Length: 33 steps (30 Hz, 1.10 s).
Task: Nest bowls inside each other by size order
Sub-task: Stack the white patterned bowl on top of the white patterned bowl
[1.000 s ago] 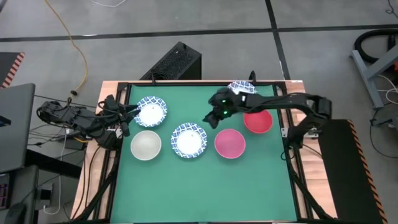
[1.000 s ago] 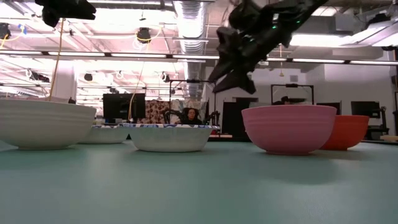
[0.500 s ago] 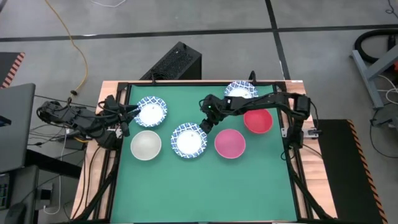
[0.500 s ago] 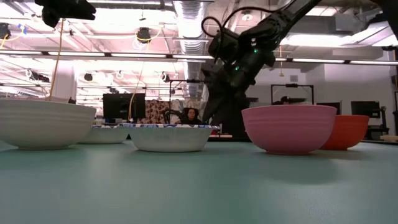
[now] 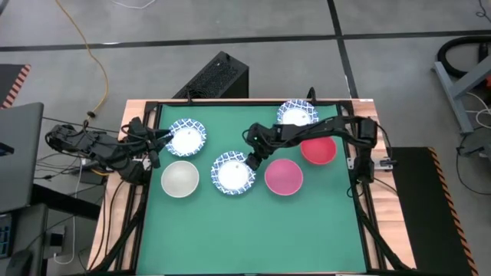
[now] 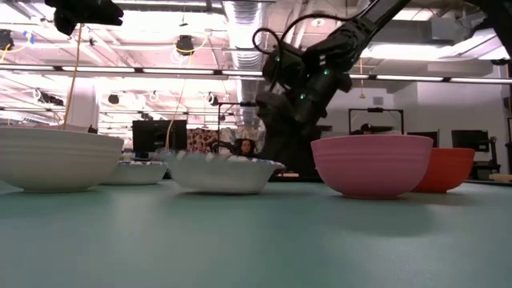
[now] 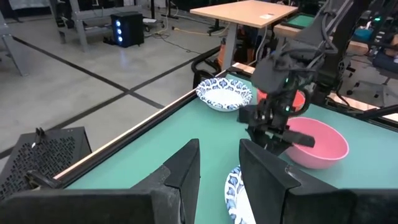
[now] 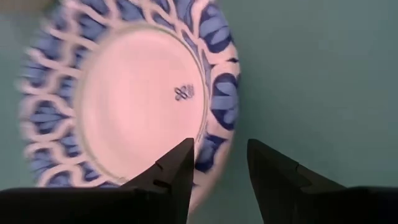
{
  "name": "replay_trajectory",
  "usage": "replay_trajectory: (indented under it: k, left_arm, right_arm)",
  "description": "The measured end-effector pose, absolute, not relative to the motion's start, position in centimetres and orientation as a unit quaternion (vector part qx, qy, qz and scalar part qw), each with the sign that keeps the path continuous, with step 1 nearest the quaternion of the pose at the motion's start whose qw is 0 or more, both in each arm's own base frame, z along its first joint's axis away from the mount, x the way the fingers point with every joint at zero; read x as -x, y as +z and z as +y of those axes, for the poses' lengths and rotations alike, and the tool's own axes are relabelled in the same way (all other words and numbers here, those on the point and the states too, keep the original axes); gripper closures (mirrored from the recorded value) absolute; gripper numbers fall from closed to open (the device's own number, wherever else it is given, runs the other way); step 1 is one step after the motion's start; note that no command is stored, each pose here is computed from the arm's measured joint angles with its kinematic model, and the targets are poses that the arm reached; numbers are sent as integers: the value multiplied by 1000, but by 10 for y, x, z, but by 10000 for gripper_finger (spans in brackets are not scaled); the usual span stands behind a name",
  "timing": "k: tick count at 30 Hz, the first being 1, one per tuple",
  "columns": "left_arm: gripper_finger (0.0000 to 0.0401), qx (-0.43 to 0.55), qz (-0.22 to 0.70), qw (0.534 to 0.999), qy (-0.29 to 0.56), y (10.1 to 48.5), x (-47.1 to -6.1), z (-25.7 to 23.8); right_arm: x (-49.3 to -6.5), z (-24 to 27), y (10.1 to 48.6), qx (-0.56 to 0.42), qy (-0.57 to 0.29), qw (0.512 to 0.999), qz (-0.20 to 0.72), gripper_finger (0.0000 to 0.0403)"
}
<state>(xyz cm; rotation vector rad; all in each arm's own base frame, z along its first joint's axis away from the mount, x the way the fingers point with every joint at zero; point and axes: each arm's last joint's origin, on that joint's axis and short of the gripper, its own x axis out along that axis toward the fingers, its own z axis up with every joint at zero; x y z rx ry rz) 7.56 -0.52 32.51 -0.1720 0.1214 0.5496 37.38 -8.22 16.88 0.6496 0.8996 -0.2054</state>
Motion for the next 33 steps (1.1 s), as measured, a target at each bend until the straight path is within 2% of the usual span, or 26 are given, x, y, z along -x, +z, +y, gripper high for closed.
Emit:
replay_trajectory:
  k: [9,17,33]
  left_arm:
    - [299,77,70,956,273,323,-75,-5]
    - [299,77,70,956,273,323,-75,-5]
    - [299,76,72,957,272,323,-75,-5]
  right_arm:
    - [-376,-83,160,-313,-98,841,430,236]
    - [-376,-83,163,-315,-89,842,429,289]
    - [-376,-82,163,-315,-87,842,430,359]
